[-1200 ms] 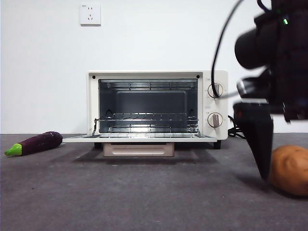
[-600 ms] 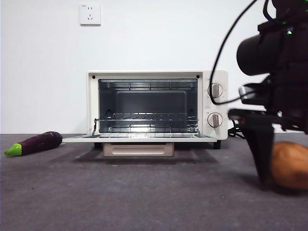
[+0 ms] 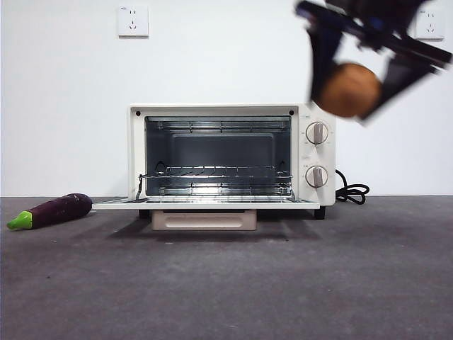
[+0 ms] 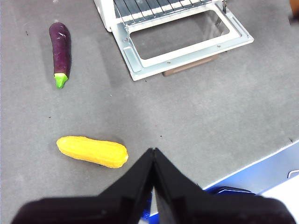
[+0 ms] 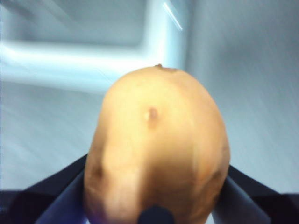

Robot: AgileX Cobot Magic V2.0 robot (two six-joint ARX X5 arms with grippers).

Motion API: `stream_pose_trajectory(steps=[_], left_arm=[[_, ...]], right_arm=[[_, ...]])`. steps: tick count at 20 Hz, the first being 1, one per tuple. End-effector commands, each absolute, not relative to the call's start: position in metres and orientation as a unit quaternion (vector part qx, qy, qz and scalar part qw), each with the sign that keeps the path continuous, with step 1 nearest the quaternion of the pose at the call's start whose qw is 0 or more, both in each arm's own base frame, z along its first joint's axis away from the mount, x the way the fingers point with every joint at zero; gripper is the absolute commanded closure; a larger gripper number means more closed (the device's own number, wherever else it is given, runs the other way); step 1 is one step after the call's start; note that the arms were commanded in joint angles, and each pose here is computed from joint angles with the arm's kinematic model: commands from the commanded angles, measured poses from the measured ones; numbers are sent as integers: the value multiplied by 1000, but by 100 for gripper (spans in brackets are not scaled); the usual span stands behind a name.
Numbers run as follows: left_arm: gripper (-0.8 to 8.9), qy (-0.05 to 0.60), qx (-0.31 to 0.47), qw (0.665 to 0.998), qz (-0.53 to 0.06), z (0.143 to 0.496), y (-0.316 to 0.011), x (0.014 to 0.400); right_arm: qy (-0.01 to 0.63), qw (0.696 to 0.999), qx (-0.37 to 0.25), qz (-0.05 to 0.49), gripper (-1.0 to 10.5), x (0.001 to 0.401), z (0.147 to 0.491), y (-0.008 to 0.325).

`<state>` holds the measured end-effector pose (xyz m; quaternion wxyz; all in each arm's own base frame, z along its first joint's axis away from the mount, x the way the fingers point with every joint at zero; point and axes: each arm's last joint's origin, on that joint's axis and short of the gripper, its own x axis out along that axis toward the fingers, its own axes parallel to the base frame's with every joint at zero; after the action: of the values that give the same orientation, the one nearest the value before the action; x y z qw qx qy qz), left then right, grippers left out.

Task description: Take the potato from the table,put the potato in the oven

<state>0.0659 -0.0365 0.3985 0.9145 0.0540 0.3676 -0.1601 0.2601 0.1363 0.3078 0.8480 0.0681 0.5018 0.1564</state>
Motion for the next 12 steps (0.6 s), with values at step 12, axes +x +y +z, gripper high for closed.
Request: stream_pose_trajectory(steps=[12], left_arm=[[819, 354, 89, 926, -100, 397, -34, 69]], right_arm=[[391, 855, 162, 300, 884, 327, 278, 216]])
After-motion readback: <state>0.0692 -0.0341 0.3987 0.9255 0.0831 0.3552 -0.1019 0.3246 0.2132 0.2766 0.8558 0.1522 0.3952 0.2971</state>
